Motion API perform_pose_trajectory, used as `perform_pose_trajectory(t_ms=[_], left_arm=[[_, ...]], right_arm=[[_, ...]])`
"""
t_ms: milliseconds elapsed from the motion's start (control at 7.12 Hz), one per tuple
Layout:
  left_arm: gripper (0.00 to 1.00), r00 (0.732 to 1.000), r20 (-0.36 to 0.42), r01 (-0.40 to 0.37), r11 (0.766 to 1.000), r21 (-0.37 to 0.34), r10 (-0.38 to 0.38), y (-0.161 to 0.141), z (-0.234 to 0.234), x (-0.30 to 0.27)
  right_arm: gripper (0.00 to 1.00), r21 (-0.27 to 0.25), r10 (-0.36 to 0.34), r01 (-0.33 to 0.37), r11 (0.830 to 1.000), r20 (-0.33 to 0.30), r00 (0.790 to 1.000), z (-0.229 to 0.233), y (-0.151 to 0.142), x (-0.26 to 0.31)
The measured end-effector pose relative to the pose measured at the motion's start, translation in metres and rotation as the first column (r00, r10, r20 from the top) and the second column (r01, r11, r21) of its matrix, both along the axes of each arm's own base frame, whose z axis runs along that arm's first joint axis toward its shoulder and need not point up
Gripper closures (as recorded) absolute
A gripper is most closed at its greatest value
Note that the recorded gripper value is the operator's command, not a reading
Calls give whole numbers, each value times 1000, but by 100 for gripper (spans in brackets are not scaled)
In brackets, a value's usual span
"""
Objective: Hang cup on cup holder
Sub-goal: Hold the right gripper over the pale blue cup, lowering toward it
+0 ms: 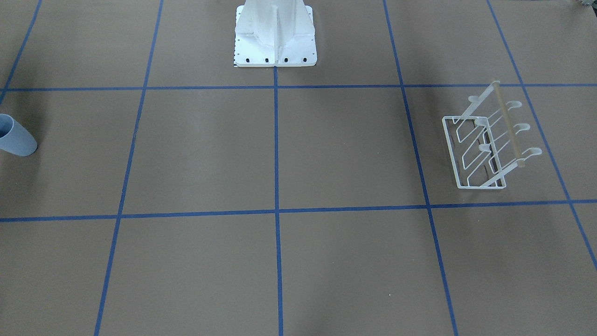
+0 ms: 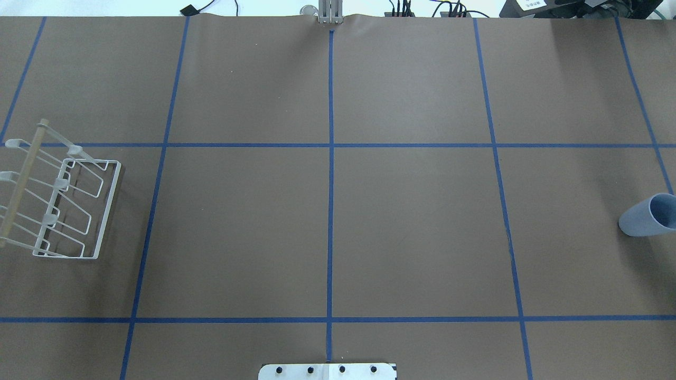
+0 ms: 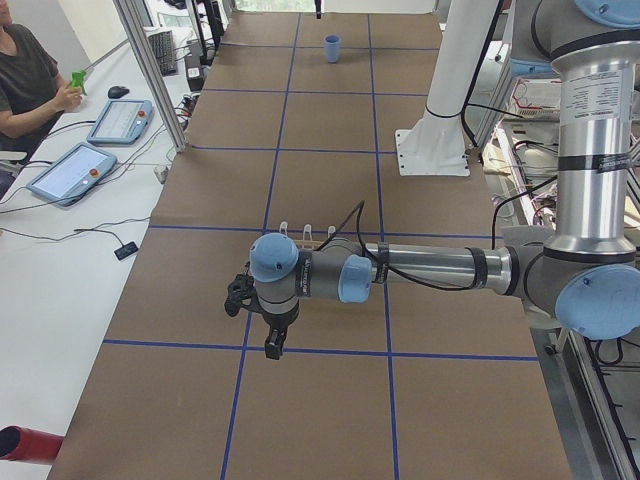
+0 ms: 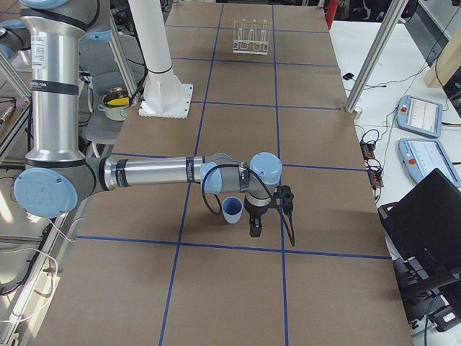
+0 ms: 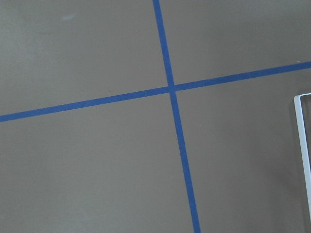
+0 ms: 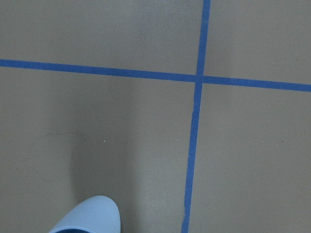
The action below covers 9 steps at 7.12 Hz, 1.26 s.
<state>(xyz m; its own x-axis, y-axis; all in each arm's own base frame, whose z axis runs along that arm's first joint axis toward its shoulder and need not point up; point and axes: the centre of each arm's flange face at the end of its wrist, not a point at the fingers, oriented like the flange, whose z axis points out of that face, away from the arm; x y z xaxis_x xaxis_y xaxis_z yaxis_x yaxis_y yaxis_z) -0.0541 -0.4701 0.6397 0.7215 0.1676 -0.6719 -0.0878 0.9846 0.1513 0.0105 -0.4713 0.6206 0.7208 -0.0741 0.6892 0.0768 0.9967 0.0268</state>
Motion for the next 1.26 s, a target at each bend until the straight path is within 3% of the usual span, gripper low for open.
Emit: perform_pose_trajectory(t_ms=[1264], left_arm=[[2, 999, -45, -9, 1000, 3, 9, 0, 0, 5]], right_arm=[[0, 4, -3, 3, 1000, -2, 1000, 0, 4, 0]])
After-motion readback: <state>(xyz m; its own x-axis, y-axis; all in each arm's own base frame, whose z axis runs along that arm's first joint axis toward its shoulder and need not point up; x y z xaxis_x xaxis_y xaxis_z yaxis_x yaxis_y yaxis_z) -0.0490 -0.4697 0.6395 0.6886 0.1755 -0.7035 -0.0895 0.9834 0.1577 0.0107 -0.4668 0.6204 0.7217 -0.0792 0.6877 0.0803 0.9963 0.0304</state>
